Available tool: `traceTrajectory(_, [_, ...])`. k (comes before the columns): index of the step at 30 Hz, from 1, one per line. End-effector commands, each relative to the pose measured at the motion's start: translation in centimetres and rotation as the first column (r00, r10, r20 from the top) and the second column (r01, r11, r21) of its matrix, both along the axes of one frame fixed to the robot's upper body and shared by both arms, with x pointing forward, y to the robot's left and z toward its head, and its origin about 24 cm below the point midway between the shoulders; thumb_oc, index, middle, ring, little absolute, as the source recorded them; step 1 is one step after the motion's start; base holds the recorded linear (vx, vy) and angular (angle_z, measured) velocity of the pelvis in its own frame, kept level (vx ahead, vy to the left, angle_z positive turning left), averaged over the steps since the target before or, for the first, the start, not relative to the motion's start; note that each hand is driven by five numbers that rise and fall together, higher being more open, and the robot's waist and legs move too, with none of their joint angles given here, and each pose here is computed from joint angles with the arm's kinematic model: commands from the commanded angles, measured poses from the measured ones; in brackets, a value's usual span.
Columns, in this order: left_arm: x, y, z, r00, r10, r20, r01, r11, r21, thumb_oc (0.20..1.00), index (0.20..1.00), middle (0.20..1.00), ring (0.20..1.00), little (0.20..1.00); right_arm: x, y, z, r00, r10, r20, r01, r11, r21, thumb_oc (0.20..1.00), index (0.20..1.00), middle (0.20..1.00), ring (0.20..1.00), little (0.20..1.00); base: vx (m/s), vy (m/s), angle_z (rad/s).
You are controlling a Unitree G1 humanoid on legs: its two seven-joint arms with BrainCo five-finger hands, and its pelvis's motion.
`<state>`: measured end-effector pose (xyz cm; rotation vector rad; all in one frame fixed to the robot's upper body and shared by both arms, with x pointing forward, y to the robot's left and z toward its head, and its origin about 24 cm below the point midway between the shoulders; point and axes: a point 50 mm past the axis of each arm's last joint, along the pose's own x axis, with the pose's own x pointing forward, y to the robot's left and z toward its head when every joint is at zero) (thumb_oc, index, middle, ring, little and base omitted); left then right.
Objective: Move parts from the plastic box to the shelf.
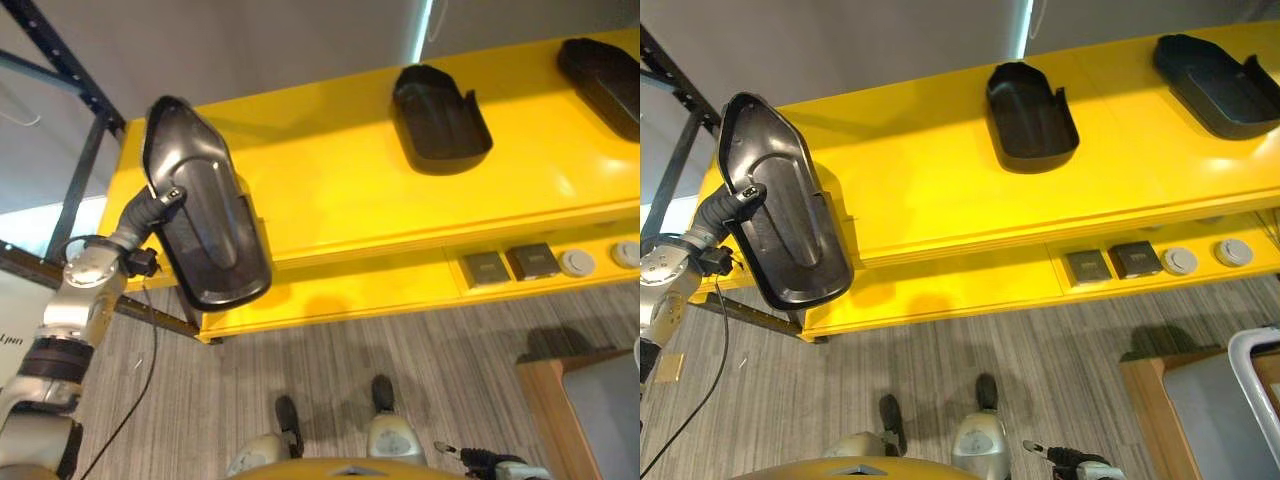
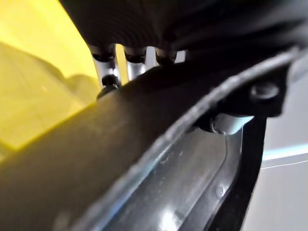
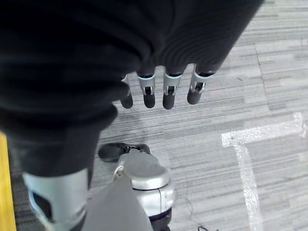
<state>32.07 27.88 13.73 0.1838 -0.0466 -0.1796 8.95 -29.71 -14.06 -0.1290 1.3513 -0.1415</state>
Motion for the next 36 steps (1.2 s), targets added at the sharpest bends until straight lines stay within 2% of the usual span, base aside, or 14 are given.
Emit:
traceTrajectory(1, [1.3, 2.6, 8.2, 0.978, 0.012, 0.206, -0.017, 1.0, 0.026, 0.2, 0.2, 0.2, 0.2, 0.2, 1.0, 1.3, -0.2, 0.999, 0.054, -0.003, -0.054, 0.997, 0.061, 1.0, 1.0, 1.0, 1.0, 1.0, 0.03, 0.018, -0.09])
traceTrajectory(6, [2.1, 4.4, 9.8, 0.984, 0.063, 0.164, -0.077, 0.994, 0.082, 0.2, 0.2, 0.2, 0.2, 0.2, 2.3, 1.1, 0.3, 0.993, 0.114, 0.021, -0.114, 0.993, 0.019, 1.0, 1.0, 1.0, 1.0, 1.0, 0.02, 0.019, -0.1])
traceTrajectory(7, [2.4, 4.8, 10.4, 0.985, 0.078, 0.154, -0.1, 0.986, 0.135, 0.2, 0.2, 0.2, 0.2, 0.2, 2.6, 1.0, 0.4, 0.994, 0.109, 0.03, -0.11, 0.994, 0.022, 1.0, 1.0, 1.0, 1.0, 1.0, 0.01, 0.001, -0.07])
traceTrajectory(16, [3.0, 5.8, 12.7, 0.981, 0.144, 0.128, -0.174, 0.948, 0.265, 0.2, 0.2, 0.2, 0.2, 0.2, 4.2, -0.8, 1.7, 0.994, 0.084, 0.063, -0.084, 0.996, -0.001, 1.0, 1.0, 1.0, 1.0, 1.0, 0.02, 0.018, -0.06])
traceTrajectory(24, [3.7, 4.9, 15.0, 0.977, 0.151, 0.15, -0.189, 0.938, 0.29, 0.2, 0.2, 0.2, 0.2, 0.2, 5.1, -0.5, 2.0, 0.993, 0.063, 0.097, -0.063, 0.998, -0.001, 1.0, 1.0, 1.0, 1.0, 1.0, 0.0, 0.0, 0.0])
traceTrajectory(29, [3.8, 5.6, 15.2, 0.956, 0.251, 0.153, -0.281, 0.933, 0.224, 0.2, 0.2, 0.2, 0.2, 0.2, 5.4, -0.5, 2.1, 0.992, 0.06, 0.109, -0.06, 0.998, -0.001, 1.0, 1.0, 1.0, 1.0, 1.0, 0.0, 0.0, 0.0])
traceTrajectory(30, [3.8, 5.9, 15.2, 0.948, 0.28, 0.151, -0.309, 0.925, 0.22, 0.492, 0.492, 0.492, 0.492, 0.492, 5.4, -0.4, 2.0, 0.993, 0.05, 0.108, -0.051, 0.999, 0.004, 1.0, 1.0, 1.0, 1.0, 1.0, 0.0, 0.0, 0.0])
traceTrajectory(31, [3.7, 6.1, 15.2, 0.94, 0.305, 0.154, -0.334, 0.917, 0.22, 0.545, 0.545, 0.545, 0.545, 0.545, 5.3, -0.3, 2.0, 0.993, 0.045, 0.108, -0.047, 0.999, 0.008, 1.0, 1.0, 1.0, 1.0, 1.0, 0.0, 0.0, 0.0])
traceTrajectory(32, [3.5, 6.6, 15.4, 0.932, 0.329, 0.155, -0.357, 0.908, 0.218, 0.539, 0.539, 0.539, 0.539, 0.539, 5.3, -0.1, 1.9, 0.993, 0.042, 0.114, -0.044, 0.999, 0.016, 1.0, 1.0, 1.0, 1.0, 1.0, 0.0, -0.03, -0.01])
traceTrajectory(33, [3.5, 6.8, 15.4, 0.928, 0.337, 0.156, -0.365, 0.906, 0.214, 0.457, 0.457, 0.457, 0.457, 0.457, 5.3, -0.1, 1.9, 0.992, 0.041, 0.116, -0.043, 0.999, 0.018, 1.0, 1.0, 1.0, 1.0, 1.0, 0.0, -0.031, -0.01])
traceTrajectory(34, [3.4, 7.0, 15.4, 0.923, 0.353, 0.155, -0.38, 0.902, 0.204, 0.322, 0.322, 0.322, 0.322, 0.322, 5.3, -0.1, 1.9, 0.992, 0.043, 0.119, -0.045, 0.999, 0.019, 1.0, 1.0, 1.0, 1.0, 1.0, 0.0, 0.0, 0.0])
traceTrajectory(35, [3.3, 7.2, 15.5, 0.917, 0.365, 0.158, -0.392, 0.898, 0.2, 0.263, 0.263, 0.263, 0.263, 0.263, 5.3, -0.1, 1.9, 0.992, 0.044, 0.12, -0.047, 0.999, 0.019, 1.0, 1.0, 1.0, 1.0, 1.0, 0.0, 0.0, 0.0])
traceTrajectory(36, [3.3, 7.3, 15.5, 0.913, 0.376, 0.158, -0.402, 0.894, 0.197, 0.244, 0.244, 0.244, 0.244, 0.244, 5.3, -0.1, 1.9, 0.992, 0.043, 0.12, -0.046, 0.999, 0.02, 1.0, 1.0, 1.0, 1.0, 1.0, 0.0, 0.0, 0.0])
